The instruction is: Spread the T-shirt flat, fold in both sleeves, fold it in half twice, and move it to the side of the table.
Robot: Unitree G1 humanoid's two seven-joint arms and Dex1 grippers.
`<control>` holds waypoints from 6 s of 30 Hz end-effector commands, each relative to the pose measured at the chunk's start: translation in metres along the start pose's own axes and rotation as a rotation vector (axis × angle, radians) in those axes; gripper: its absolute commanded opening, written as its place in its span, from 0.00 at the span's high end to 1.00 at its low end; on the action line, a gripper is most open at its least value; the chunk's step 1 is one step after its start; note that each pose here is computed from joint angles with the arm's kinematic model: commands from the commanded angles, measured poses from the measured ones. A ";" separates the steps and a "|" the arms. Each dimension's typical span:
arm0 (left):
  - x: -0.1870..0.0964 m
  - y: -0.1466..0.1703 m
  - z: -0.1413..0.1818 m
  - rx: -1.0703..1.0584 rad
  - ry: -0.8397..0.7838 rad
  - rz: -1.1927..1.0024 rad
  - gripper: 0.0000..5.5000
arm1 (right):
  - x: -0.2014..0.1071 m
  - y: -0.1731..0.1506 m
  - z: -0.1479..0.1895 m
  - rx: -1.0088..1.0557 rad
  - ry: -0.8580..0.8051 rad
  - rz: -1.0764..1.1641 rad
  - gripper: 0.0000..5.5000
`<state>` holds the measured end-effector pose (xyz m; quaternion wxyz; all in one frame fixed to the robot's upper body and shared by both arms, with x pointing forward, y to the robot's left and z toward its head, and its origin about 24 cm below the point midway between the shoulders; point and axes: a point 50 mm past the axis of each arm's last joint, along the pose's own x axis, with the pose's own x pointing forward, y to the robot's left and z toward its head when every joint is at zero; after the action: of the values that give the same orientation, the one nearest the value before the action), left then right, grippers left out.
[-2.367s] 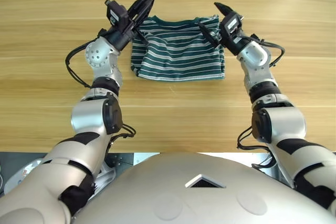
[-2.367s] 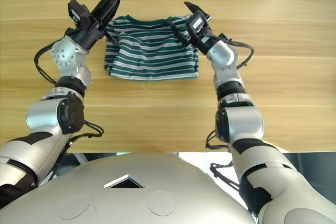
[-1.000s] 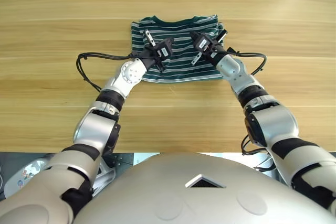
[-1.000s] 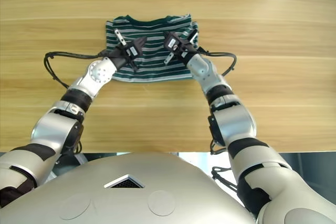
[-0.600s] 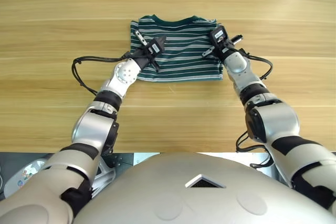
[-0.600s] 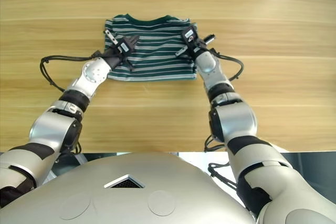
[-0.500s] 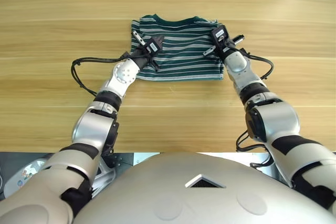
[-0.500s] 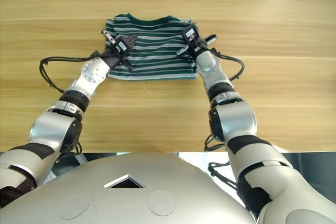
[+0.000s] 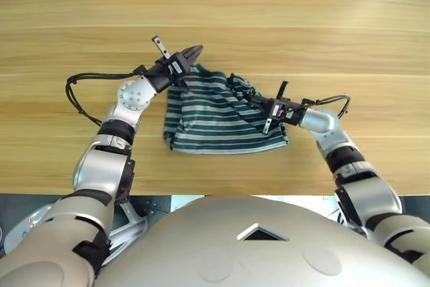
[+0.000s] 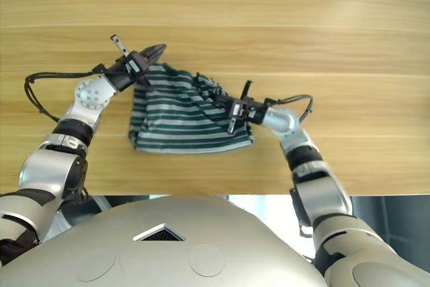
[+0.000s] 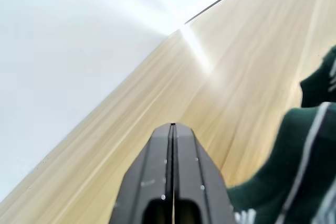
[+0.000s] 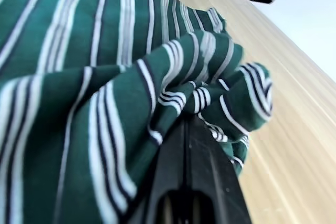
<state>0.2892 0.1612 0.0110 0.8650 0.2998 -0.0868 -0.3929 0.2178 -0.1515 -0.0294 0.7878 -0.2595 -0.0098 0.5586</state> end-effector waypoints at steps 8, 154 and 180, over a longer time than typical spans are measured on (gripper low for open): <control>-0.005 0.014 -0.002 0.037 0.026 0.035 1.00 | -0.030 0.009 -0.007 0.068 0.165 -0.051 1.00; -0.138 0.000 0.064 0.143 -0.019 -0.904 0.42 | -0.142 -0.022 0.066 -0.107 0.284 0.130 0.32; -0.128 -0.085 0.048 0.204 -0.045 -1.042 0.03 | -0.095 0.053 0.067 -0.176 0.177 0.435 0.05</control>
<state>0.1404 0.1905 0.0210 0.5413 0.3765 -0.0057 -0.7518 0.1135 -0.2010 0.0314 0.6245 -0.3666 0.0779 0.6853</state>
